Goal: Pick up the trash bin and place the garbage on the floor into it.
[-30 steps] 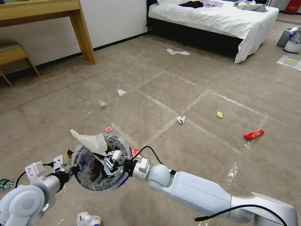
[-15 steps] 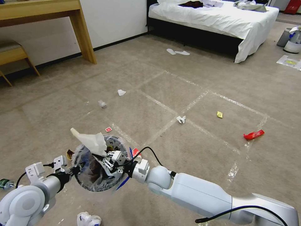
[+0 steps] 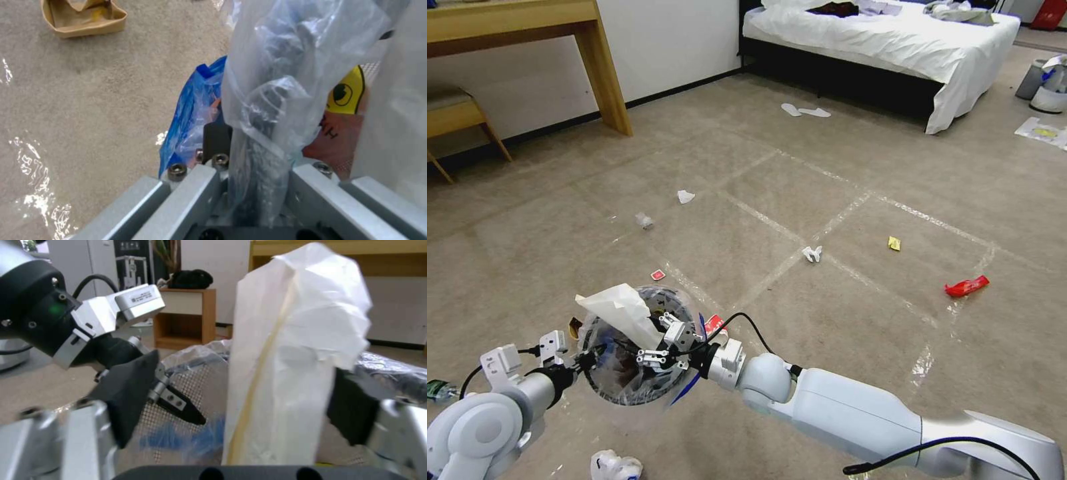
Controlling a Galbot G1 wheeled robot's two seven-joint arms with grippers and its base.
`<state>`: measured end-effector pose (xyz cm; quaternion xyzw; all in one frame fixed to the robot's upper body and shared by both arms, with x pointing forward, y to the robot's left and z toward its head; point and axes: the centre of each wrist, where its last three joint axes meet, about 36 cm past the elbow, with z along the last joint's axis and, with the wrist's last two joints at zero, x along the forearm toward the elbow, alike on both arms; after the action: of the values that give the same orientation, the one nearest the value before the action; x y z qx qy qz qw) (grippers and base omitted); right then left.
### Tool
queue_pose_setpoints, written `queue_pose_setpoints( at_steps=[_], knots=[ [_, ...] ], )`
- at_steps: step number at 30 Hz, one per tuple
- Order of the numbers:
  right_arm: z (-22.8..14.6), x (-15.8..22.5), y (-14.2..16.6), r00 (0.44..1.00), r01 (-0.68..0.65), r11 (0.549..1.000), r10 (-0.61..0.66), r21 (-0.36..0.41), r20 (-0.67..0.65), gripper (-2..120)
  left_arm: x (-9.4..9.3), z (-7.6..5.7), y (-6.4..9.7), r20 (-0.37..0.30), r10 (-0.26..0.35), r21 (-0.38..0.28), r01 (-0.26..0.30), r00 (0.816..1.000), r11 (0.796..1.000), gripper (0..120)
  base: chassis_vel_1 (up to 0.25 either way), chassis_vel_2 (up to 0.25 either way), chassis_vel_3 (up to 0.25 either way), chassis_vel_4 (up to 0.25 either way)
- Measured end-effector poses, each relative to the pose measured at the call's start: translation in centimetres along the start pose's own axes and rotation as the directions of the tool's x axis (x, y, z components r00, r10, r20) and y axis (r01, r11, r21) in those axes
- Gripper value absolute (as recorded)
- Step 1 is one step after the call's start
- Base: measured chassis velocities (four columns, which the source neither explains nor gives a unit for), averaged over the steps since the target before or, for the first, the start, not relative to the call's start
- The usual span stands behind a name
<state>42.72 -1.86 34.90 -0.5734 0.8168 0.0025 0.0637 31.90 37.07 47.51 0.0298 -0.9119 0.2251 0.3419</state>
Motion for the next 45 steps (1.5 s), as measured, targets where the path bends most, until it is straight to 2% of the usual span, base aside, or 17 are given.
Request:
queue_pose_setpoints(
  at_steps=[4, 6, 34, 45],
  knots=[
    [-0.1, 0.1, 0.0, 1.0, 0.001, 1.0, -0.001, 0.001, 0.0, 96, -0.1, 0.0, 0.1, 0.0, -0.003, 0.0, 0.003, 1.0, 1.0, 0, 0.0, 0.0, 0.0, 0.0],
    [0.0, 0.1, 0.0, 1.0, 0.001, 1.0, -0.001, 0.001, 0.0, 96, -0.1, 0.0, 0.1, 0.0, -0.003, 0.0, 0.003, 1.0, 1.0, 0, 0.0, 0.0, 0.0, 0.0],
    [-3.1, -0.5, 0.9, 0.995, 0.02, 1.0, -0.019, -0.014, 0.093, 96, -0.4, 0.1, 0.6, -0.004, -0.024, 0.002, 0.024, 1.0, 1.0, 0, 0.0, 0.0, 0.0, 0.0],
    [-2.9, 0.3, 1.2, 0.997, 0.034, 0.999, -0.033, -0.016, 0.072, 94, -0.6, -0.5, 0.8, 0.005, -0.025, 0.0, 0.025, 1.0, 1.0, 0, 0.0, 0.0, 0.0, 0.0]
  ],
)
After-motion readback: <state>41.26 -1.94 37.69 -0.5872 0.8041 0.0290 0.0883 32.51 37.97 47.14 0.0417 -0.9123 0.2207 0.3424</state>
